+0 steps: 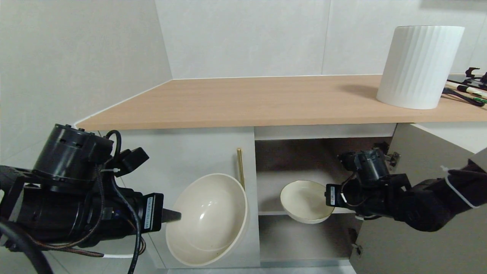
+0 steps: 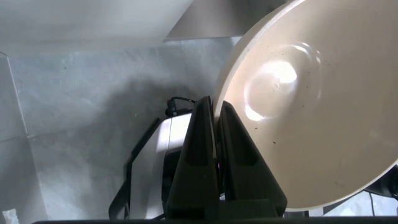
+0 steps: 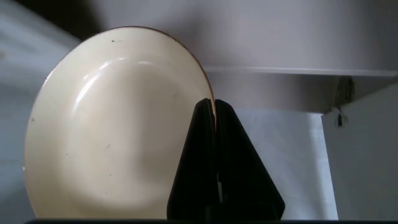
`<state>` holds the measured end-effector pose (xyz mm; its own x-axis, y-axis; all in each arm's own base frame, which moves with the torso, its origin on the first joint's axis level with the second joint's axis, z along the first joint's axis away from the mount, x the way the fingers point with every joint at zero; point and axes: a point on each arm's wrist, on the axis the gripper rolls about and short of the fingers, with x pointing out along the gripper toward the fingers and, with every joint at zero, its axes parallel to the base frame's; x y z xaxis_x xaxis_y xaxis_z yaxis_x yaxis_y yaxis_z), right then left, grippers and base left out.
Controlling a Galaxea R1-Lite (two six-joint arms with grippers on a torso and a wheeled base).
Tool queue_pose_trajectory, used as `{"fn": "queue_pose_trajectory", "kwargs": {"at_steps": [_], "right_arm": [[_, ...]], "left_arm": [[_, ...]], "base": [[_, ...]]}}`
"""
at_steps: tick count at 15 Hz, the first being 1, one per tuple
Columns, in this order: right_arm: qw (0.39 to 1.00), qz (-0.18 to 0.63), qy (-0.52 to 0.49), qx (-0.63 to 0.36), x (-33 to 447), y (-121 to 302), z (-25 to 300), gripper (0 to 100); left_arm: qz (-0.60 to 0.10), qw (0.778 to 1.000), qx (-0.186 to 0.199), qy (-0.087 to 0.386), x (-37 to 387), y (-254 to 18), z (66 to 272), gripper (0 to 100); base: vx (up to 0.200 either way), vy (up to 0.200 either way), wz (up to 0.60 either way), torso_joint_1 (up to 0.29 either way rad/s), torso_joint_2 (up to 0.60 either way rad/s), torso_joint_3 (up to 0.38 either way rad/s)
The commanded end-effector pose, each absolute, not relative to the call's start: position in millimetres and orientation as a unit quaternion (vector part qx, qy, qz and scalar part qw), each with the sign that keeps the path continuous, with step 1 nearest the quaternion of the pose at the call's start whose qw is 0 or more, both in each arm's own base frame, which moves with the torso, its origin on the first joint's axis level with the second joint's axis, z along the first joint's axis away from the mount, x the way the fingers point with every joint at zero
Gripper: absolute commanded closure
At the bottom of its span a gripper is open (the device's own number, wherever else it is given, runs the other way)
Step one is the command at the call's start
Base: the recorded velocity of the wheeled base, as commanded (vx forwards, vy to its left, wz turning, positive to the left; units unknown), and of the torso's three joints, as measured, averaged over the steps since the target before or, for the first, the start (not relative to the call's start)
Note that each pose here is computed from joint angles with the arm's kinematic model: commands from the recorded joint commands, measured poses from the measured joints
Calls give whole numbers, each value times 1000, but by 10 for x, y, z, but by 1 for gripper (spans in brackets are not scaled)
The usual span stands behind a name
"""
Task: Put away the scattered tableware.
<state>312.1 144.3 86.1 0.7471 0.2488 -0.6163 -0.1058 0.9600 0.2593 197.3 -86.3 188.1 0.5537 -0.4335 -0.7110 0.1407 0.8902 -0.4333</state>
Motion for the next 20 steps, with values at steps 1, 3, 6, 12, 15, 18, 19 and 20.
{"fn": "queue_pose_trajectory", "kwargs": {"at_steps": [1,3,6,12,15,18,19,20], "right_arm": [[923,77,363,100,3385,1453,559,100],[927,66,354,103,3648,1486,448,100],[925,62,361,100,3855,1557,318,100],[927,-16,365,87,4200,1361,-148,100],[926,-24,370,72,4215,1368,-247,100],[926,-24,369,72,4243,1391,-284,100],[928,-24,366,72,4273,1401,-297,100],[930,-38,359,69,4311,1407,-321,100]], "left_arm": [[-168,865,-164,444,1967,-872,1878,100],[-168,865,-164,443,1963,-873,1881,100],[-172,865,-163,443,1954,-887,1885,100],[-170,861,-161,451,1949,-896,1841,100],[-171,862,-160,450,1946,-895,1844,100],[-168,863,-159,449,1947,-893,1844,100],[-168,863,-159,450,1950,-894,1841,100],[-167,862,-159,451,1951,-895,1834,100]], "base": [[0,0,0,0,0,0],[0,0,0,0,0,0],[0,0,0,0,0,0],[0,0,0,0,0,0],[0,0,0,0,0,0],[0,0,0,0,0,0],[0,0,0,0,0,0],[0,0,0,0,0,0]]}}
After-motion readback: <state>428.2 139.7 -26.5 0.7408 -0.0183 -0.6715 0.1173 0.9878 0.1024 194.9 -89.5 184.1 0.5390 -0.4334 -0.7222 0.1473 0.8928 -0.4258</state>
